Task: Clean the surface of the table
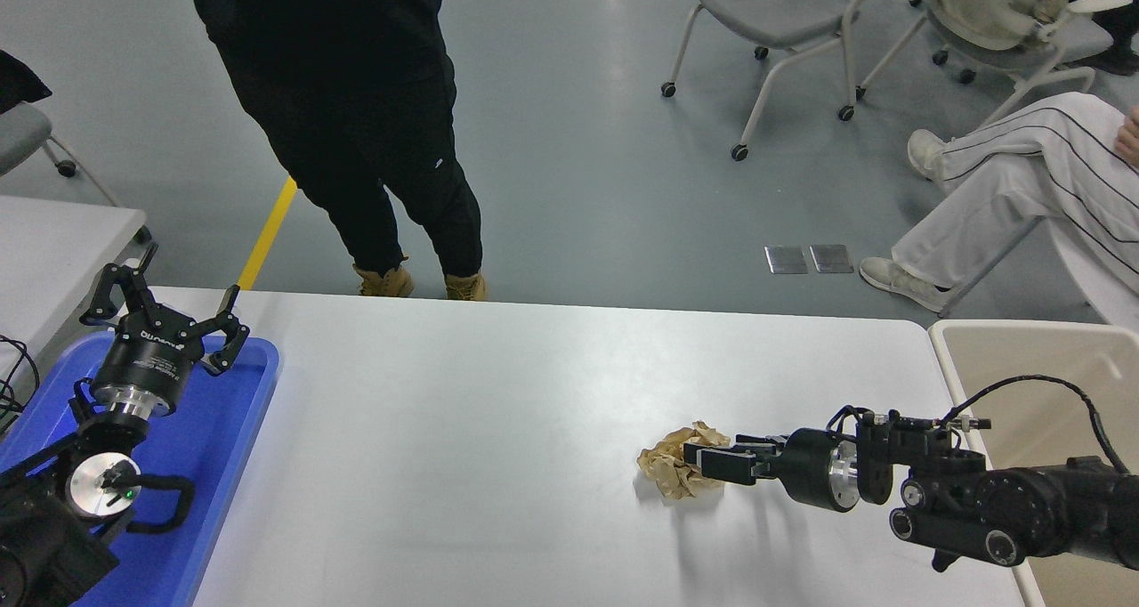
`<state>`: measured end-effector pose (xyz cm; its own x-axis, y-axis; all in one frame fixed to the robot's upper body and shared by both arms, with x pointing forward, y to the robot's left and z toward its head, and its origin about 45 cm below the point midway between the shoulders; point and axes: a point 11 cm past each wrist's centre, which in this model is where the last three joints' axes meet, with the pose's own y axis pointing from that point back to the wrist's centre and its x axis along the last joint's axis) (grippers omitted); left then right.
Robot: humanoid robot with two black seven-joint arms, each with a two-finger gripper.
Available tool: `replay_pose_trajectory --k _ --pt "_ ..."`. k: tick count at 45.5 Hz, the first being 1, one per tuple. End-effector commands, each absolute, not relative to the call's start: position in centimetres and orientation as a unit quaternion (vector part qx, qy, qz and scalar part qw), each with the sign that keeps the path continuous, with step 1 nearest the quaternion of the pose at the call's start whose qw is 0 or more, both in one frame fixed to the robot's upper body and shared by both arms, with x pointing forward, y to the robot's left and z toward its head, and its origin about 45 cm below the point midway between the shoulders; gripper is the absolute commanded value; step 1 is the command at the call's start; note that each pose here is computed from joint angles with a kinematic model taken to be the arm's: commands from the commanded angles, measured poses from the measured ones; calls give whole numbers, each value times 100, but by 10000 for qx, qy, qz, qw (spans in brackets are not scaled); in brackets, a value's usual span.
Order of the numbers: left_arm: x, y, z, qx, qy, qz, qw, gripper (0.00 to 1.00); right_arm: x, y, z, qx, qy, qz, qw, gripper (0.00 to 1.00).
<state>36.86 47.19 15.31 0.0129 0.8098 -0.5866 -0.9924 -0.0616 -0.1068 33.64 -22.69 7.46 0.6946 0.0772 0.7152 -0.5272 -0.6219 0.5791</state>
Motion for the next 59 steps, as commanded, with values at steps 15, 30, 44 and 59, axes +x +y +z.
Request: replay_pose_trajectory --k 15,30,44,59 --pt "3685 4719 1531 -2606 1751 6803 6622 100 3399 -2072 663 7834 -754 4681 4019 100" --pt "3685 4719 1531 -2606 1751 6803 6622 100 3292 -2156 537 7751 -330 4804 4090 87" --pt "3685 4719 1531 -2606 1751 6803 6622 100 3403 -2100 640 7752 -213 4974 3889 12" --pt "3685 4719 1531 -2606 1751 6803 6622 100 3501 -2141 737 7715 -283 5018 3901 0"
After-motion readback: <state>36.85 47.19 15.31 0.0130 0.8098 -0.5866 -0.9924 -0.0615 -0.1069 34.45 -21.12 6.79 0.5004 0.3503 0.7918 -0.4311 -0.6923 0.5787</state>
